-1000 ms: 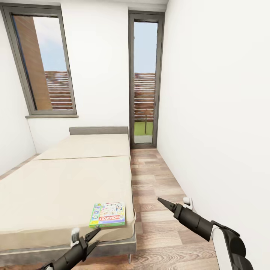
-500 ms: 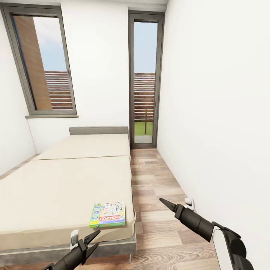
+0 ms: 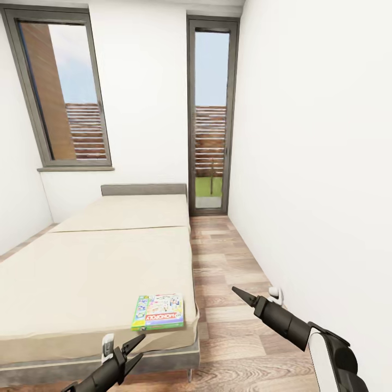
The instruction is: Put all the toys in the child's room - the three board games (two on the bed and one on the table), the two jigsaw puzzles on the table, and the tennis ball on the table - inside the toy box on the table in the child's room.
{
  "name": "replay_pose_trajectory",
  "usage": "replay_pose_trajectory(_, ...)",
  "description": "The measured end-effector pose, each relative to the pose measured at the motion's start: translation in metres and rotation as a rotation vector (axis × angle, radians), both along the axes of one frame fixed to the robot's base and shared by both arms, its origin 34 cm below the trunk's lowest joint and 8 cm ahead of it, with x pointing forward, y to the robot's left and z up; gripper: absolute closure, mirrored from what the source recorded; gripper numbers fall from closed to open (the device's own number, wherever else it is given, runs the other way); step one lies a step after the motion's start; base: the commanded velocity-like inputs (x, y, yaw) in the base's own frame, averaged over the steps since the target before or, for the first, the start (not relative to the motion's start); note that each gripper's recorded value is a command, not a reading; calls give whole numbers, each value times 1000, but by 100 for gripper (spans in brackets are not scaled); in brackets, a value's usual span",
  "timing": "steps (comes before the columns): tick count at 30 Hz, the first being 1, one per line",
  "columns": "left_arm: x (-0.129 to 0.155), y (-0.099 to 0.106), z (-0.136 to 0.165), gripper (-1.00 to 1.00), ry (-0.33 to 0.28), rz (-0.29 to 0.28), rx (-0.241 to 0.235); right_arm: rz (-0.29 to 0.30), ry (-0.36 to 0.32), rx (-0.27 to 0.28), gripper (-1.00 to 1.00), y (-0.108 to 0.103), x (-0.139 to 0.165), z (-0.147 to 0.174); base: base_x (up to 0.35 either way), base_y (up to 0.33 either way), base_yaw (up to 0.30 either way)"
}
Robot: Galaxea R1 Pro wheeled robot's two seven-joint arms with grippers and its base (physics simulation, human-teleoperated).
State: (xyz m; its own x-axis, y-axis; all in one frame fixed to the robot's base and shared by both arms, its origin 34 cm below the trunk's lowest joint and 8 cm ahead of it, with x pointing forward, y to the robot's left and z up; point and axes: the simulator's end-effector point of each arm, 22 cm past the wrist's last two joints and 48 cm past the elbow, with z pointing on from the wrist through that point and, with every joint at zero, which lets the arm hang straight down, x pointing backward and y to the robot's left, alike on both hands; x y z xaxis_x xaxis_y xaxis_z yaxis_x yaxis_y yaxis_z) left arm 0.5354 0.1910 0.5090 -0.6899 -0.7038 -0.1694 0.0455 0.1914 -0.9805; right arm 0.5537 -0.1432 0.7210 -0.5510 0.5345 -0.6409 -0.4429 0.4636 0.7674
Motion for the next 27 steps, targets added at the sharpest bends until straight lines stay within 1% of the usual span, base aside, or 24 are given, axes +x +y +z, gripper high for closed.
replay_pose_trajectory(27,0,1,0,-100,0,0,2,-2,0,-4,-100,0,0,-1,0,2,0)
